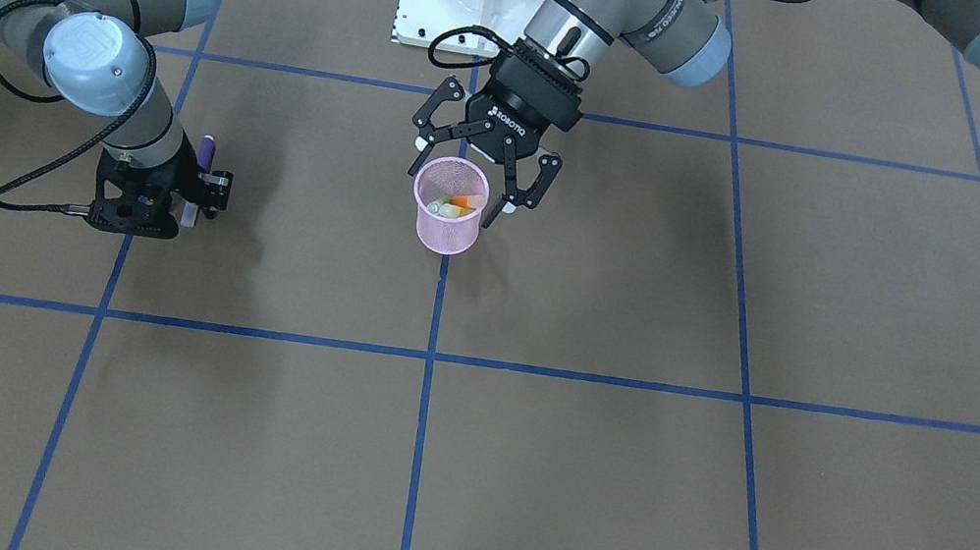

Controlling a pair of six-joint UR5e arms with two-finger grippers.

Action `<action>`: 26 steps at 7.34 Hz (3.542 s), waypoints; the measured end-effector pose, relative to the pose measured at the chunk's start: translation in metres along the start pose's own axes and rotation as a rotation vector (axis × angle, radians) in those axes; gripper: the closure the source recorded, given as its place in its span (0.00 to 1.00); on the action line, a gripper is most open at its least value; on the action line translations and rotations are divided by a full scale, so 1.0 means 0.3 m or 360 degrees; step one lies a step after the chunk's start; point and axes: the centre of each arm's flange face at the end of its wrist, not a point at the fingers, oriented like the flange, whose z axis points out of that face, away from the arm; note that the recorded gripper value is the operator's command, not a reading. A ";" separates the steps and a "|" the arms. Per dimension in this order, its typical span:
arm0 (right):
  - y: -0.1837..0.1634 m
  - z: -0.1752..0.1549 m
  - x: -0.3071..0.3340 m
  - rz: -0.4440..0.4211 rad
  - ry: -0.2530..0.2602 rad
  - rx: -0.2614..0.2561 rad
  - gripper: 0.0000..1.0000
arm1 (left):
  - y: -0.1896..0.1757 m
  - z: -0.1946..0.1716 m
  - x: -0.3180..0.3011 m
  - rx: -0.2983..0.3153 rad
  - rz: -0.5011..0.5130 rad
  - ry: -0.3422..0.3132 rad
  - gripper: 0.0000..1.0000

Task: Collect pens into pen holder
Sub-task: 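Open the left gripper over the cup while the right grasps the purple marker, then lift the purple marker upright with the right gripper while the left withdraws, then carry the purple marker over the lilac cup and lower it in with the right gripper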

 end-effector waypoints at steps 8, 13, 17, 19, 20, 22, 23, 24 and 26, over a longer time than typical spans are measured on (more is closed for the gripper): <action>0.018 -0.061 -0.039 -0.0034 -0.0053 0.0031 1.00 | -0.026 -0.006 -0.007 -0.0016 -0.0006 0.0016 0.11; -0.047 -0.367 -0.081 -0.0041 -0.0233 0.0231 1.00 | -0.255 -0.054 -0.364 -0.0338 0.0052 -0.0088 0.01; -0.127 -0.757 -0.206 -0.0126 -0.0483 0.0615 1.00 | -0.336 -0.195 -0.846 -0.0596 0.0085 -0.0184 0.01; -0.113 -0.862 -0.275 -0.0202 -0.0655 0.0869 1.00 | -0.368 -0.288 -1.051 -0.0664 0.0144 -0.0216 0.01; -0.083 -0.866 -0.331 -0.0247 -0.0715 0.0998 1.00 | -0.381 -0.314 -1.104 -0.0666 0.0166 -0.0235 0.01; 0.034 -0.798 -0.493 -0.0319 -0.0831 0.1262 1.00 | -0.396 -0.334 -1.142 -0.0659 0.0172 -0.0254 0.01; 0.076 -0.773 -0.541 -0.0327 -0.0874 0.1342 1.00 | -0.402 -0.336 -1.150 -0.0655 0.0169 -0.0261 0.01; 0.110 -0.745 -0.578 -0.0331 -0.0888 0.1387 1.00 | -0.402 -0.336 -1.157 -0.0656 0.0166 -0.0267 0.01; 0.186 -0.661 -0.655 -0.0347 -0.0865 0.1422 1.00 | -0.399 -0.331 -1.170 -0.0661 0.0158 -0.0277 0.01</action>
